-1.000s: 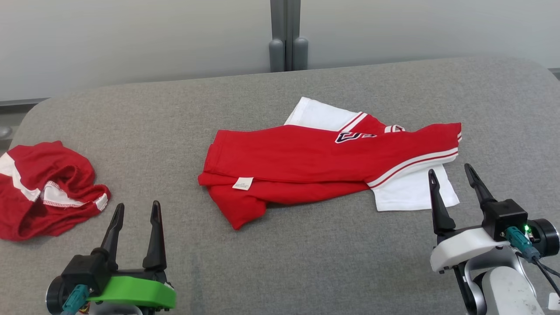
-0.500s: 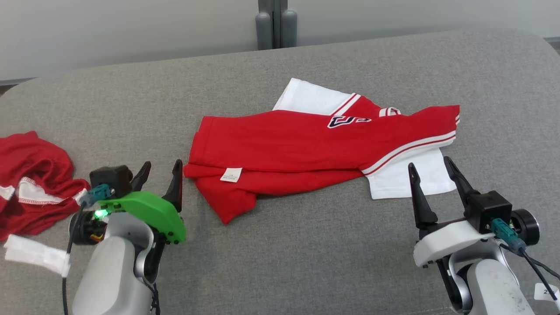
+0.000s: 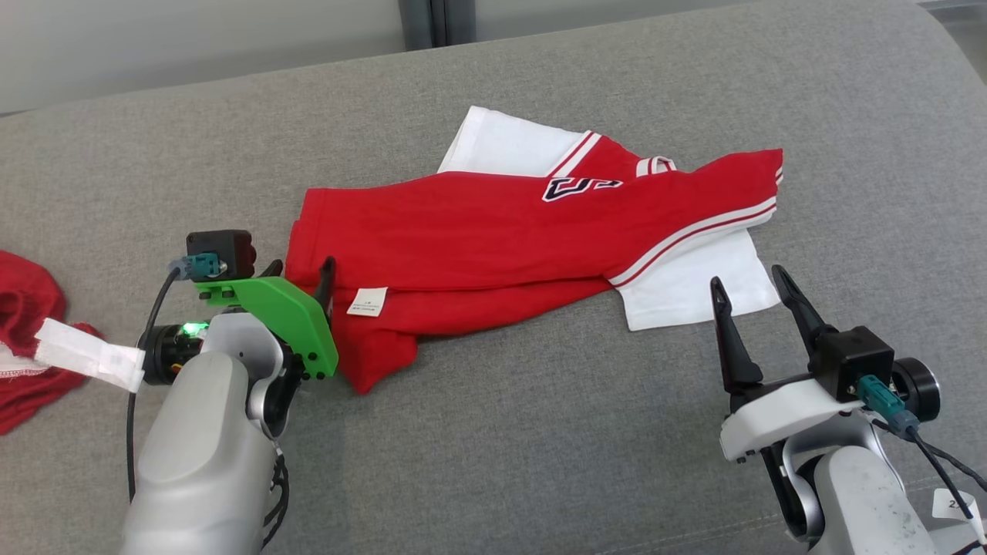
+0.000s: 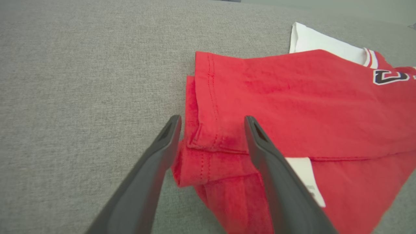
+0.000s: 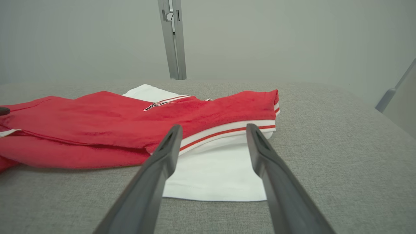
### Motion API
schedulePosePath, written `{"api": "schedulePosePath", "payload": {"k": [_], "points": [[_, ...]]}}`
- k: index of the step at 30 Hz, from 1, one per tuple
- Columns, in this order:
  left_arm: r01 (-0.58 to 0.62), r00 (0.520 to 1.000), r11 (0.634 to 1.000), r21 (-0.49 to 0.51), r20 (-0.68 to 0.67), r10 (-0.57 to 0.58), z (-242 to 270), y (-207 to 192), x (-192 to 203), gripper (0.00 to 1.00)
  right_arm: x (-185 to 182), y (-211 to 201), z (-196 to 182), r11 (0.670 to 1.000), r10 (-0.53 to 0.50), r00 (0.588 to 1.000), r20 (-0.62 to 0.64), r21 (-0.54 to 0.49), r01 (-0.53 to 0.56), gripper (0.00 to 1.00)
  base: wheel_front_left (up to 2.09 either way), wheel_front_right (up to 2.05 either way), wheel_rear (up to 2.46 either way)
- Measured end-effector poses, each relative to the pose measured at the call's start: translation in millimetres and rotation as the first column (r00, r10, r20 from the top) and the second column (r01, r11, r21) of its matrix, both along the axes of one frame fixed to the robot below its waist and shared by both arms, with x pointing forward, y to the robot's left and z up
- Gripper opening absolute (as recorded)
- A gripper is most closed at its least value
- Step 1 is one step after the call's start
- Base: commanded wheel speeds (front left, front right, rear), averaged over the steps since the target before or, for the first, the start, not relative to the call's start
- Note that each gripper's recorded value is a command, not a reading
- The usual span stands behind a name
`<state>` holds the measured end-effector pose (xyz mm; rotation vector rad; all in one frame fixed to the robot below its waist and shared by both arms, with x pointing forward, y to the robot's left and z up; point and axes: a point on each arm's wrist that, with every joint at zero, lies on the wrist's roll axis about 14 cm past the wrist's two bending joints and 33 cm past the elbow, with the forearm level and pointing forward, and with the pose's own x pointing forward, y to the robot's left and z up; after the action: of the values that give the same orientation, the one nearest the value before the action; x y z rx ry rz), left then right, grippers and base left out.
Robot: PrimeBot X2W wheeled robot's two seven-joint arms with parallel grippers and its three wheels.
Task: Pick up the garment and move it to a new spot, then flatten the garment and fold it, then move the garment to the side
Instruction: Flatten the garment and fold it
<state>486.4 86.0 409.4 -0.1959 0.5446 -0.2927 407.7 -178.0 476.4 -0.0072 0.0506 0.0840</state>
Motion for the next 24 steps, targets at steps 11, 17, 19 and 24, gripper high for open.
{"api": "schedulePosePath", "payload": {"k": [11,17,19,24], "points": [[0.012,1.000,1.000,0.027,-0.022,-0.012,-5,-1,-1,0.00,2,0,2,1.000,-0.002,1.000,0.005,0.003,0.002,1.00,0.00,0.00,0.00],[-0.010,0.997,1.000,-0.020,0.073,0.012,20,0,5,0.00,4,4,6,1.000,0.009,1.000,0.018,0.007,-0.009,1.00,0.00,0.00,0.00],[-0.030,0.992,0.997,-0.075,0.119,0.039,34,1,7,0.00,5,5,7,1.000,0.010,1.000,0.022,0.009,-0.010,1.00,0.00,0.00,0.00],[-0.054,0.980,0.984,-0.172,0.182,0.086,51,6,-13,0.00,5,9,9,1.000,0.020,1.000,0.022,0.013,-0.020,1.00,0.00,0.00,0.00]]}}
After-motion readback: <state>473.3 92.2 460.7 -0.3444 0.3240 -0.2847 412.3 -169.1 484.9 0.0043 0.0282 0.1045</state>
